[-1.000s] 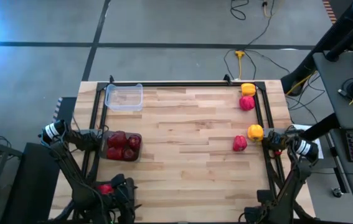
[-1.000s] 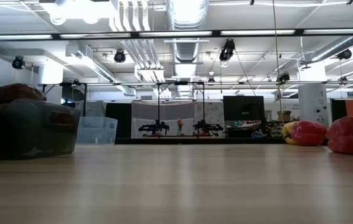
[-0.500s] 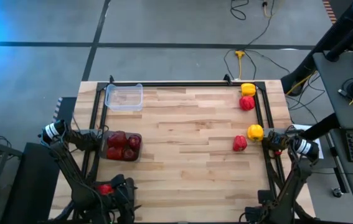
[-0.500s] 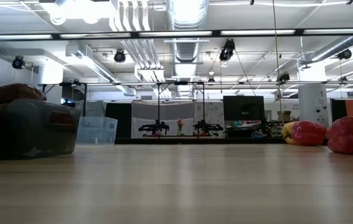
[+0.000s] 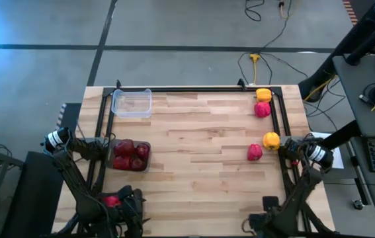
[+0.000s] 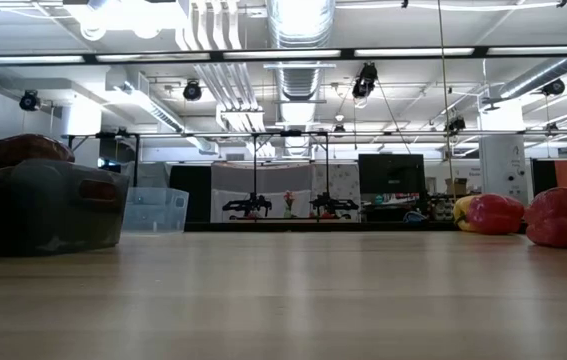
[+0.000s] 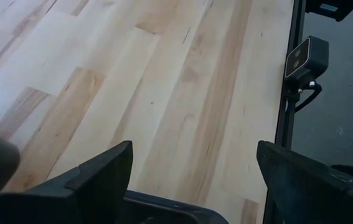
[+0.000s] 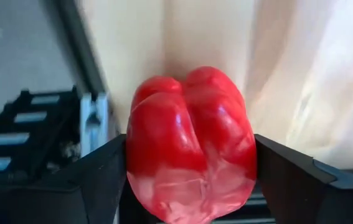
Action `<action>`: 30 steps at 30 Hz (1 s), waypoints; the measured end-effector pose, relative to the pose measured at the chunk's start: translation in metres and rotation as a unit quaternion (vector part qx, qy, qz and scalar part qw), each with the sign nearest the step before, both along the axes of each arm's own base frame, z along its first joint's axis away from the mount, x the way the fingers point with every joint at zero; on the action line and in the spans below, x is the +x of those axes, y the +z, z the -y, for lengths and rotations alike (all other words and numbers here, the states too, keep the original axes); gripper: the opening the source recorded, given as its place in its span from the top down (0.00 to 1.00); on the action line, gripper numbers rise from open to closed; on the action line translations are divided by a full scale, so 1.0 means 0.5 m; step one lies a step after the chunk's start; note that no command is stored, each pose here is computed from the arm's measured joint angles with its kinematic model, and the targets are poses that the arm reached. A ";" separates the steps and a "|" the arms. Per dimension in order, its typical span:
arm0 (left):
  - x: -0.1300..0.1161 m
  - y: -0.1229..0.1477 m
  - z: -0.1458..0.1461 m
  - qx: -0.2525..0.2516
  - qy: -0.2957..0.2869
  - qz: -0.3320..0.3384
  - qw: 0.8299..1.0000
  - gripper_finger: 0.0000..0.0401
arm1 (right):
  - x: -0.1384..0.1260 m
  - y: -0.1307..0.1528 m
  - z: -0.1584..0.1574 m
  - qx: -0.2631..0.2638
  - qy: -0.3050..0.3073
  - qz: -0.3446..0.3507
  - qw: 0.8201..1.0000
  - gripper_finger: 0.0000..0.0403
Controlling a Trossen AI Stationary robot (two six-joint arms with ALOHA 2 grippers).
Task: Sort produce into baskets
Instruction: Put the red bell pepper into the bottom black bin
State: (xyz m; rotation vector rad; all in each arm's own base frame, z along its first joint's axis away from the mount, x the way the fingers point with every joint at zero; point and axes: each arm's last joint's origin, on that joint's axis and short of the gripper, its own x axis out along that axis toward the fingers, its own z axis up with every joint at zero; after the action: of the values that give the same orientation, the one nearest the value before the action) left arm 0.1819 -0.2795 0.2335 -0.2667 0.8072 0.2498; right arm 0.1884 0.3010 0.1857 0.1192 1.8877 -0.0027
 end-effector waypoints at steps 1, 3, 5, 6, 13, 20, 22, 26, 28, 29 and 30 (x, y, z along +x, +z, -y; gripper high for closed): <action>0.000 0.000 0.000 0.000 0.000 0.000 1.000 0.19 | 0.009 0.001 0.006 0.002 0.000 0.002 1.000 0.25; -0.001 0.000 0.000 0.000 -0.001 -0.001 1.000 0.19 | 0.029 0.006 0.015 0.010 0.002 0.007 1.000 0.25; -0.001 0.000 0.000 -0.001 -0.001 -0.002 1.000 0.19 | 0.053 0.015 0.024 0.026 0.001 0.015 1.000 0.25; -0.001 0.000 0.000 -0.002 -0.002 -0.004 1.000 0.19 | 0.066 0.020 0.030 0.032 -0.001 0.020 0.999 0.25; -0.005 0.017 -0.006 -0.017 -0.004 -0.001 1.000 0.19 | 0.183 0.079 0.082 -0.002 -0.017 0.186 0.982 0.26; -0.005 0.022 -0.008 -0.019 -0.005 0.001 1.000 0.19 | 0.326 0.060 0.170 -0.023 -0.078 0.329 0.941 0.26; -0.005 0.022 -0.007 -0.031 0.008 0.002 0.999 0.19 | 0.362 0.045 0.193 -0.019 -0.099 0.340 0.935 0.26; -0.004 0.020 -0.007 -0.045 0.022 0.002 0.999 0.19 | 0.422 0.039 0.211 -0.014 -0.101 0.361 0.927 0.26; -0.002 0.018 -0.005 -0.047 0.023 0.003 0.999 0.19 | 0.449 0.030 0.213 -0.016 -0.088 0.365 0.927 0.25; -0.001 0.017 -0.005 -0.046 0.024 0.003 0.999 0.19 | 0.462 0.025 0.212 -0.017 -0.080 0.368 0.926 0.25; 0.000 0.016 -0.005 -0.047 0.024 0.003 0.999 0.19 | 0.474 0.017 0.209 -0.019 -0.070 0.368 0.927 0.24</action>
State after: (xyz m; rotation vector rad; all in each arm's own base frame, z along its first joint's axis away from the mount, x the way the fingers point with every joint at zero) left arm 0.1818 -0.2770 0.2417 -0.3756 0.8083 0.2572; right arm 0.4252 0.1964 0.1944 0.1976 1.1217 -0.0810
